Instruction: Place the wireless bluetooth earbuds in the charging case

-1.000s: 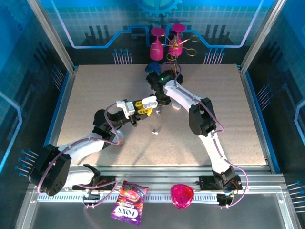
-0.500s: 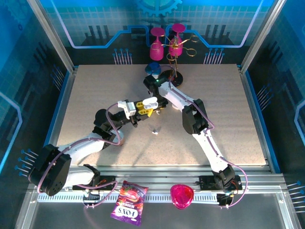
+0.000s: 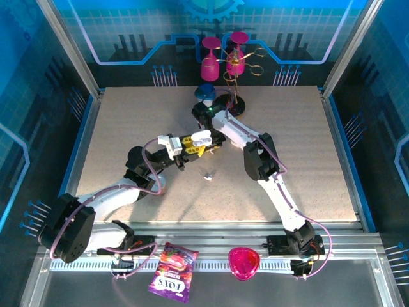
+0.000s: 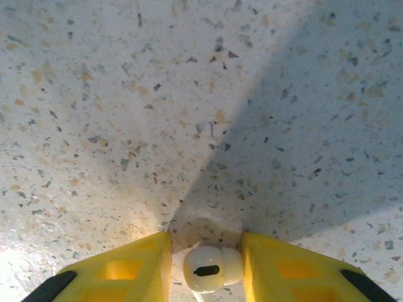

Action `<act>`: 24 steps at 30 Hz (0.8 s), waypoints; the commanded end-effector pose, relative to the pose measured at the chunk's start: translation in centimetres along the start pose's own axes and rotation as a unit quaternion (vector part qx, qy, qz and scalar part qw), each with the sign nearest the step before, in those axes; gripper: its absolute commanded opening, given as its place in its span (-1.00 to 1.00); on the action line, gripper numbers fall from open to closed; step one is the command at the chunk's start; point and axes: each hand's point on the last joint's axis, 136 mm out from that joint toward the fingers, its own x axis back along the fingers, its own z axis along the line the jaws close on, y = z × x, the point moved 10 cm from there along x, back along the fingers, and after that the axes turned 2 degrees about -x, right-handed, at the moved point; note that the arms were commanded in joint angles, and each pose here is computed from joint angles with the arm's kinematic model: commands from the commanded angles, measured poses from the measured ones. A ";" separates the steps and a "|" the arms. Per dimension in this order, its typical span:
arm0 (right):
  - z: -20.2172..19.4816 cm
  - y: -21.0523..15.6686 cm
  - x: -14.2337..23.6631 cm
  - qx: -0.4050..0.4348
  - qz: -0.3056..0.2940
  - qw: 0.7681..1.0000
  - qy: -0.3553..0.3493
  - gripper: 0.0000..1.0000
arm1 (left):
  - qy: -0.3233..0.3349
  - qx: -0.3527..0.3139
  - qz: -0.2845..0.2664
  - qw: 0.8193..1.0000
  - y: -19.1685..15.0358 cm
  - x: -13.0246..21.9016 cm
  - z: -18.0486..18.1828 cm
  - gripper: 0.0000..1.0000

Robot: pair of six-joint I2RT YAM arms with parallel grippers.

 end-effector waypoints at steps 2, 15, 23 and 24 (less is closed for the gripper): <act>0.5 -1.4 -0.8 0.011 0.041 0.999 -0.003 -0.41 | -0.005 -0.018 -0.017 1.000 0.8 -0.5 0.1 -1.00; 0.1 -1.7 -0.2 -0.002 0.040 0.999 0.001 -0.39 | -0.006 -0.016 -0.016 1.000 0.7 -0.8 0.3 -1.00; 0.1 -1.9 -0.3 -0.008 0.048 0.999 0.009 -0.38 | -0.007 -0.016 -0.016 1.000 0.7 -0.8 0.3 -1.00; 0.1 -2.0 -0.2 -0.008 0.048 0.999 0.010 -0.41 | -0.006 -0.016 -0.016 1.000 0.7 -0.8 0.3 -1.00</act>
